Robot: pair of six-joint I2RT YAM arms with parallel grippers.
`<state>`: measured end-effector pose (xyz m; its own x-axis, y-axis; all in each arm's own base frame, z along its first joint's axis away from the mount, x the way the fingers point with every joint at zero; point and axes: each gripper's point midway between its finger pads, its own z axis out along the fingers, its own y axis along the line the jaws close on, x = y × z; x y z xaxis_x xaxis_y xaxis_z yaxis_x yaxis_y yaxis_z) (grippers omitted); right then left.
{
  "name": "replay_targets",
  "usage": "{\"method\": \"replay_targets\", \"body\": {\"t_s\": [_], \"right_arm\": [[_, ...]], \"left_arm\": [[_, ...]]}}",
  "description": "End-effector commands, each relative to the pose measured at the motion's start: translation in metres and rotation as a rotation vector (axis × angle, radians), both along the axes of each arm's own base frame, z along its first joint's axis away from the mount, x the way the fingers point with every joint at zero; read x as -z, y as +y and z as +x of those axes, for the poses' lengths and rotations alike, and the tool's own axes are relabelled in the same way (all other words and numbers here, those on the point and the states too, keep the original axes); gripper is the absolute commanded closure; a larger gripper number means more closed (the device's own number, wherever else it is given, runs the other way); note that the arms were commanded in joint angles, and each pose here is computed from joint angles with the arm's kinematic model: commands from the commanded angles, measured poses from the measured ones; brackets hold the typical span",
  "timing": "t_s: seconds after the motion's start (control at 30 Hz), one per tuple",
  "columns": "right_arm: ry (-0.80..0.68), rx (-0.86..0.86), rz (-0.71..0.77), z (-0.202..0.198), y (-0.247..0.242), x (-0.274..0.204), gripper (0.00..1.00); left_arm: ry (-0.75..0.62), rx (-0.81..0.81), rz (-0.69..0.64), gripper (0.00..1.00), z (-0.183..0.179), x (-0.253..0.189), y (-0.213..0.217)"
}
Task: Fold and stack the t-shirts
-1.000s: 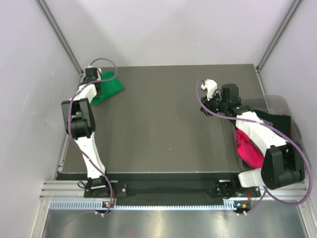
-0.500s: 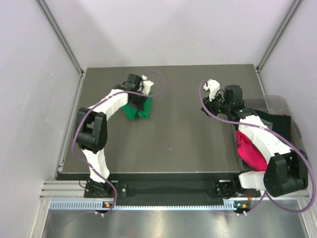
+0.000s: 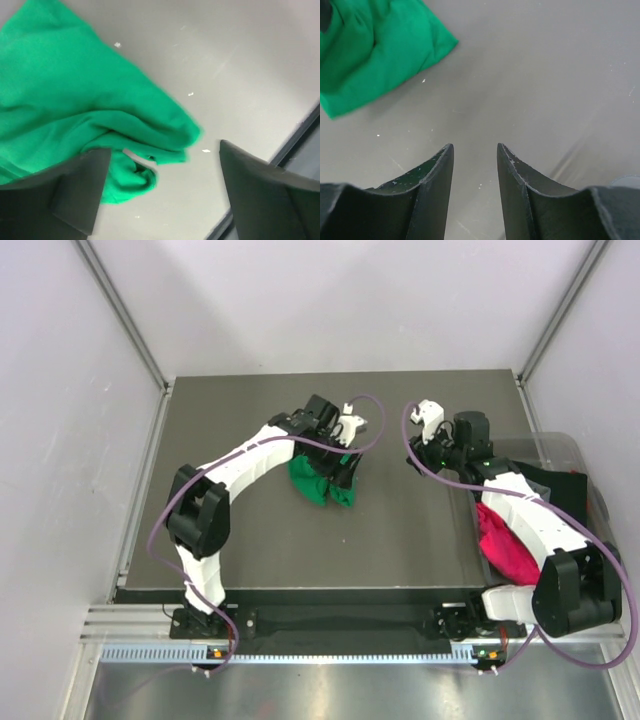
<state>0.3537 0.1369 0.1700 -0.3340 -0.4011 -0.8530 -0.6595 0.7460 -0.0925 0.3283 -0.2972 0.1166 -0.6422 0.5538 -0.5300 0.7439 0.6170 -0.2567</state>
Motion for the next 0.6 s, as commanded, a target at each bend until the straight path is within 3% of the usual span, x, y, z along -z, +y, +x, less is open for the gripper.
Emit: {"method": "replay_targets", "body": {"t_s": [0.0, 0.17, 0.27, 0.43, 0.57], "right_arm": [[-0.071, 0.007, 0.005, 0.008, -0.006, -0.016, 0.59], [-0.061, -0.036, 0.021, 0.008, 0.004, -0.019, 0.58], [-0.017, -0.118, 0.012, 0.006, 0.026, -0.012, 0.58], [0.034, -0.366, -0.091, -0.022, 0.092, 0.012, 0.56], [0.061, -0.497, -0.13, -0.037, 0.144, 0.021, 0.56]], "left_arm": [[-0.09, 0.022, -0.145, 0.02, -0.003, -0.074, -0.01], [-0.209, -0.046, -0.215, 0.01, -0.003, -0.14, 0.008], [-0.256, -0.124, -0.209, 0.01, -0.002, -0.151, 0.033], [-0.431, -0.347, -0.024, 0.08, 0.011, -0.128, 0.106], [-0.449, -0.505, 0.077, 0.21, 0.014, -0.103, 0.16]]}}
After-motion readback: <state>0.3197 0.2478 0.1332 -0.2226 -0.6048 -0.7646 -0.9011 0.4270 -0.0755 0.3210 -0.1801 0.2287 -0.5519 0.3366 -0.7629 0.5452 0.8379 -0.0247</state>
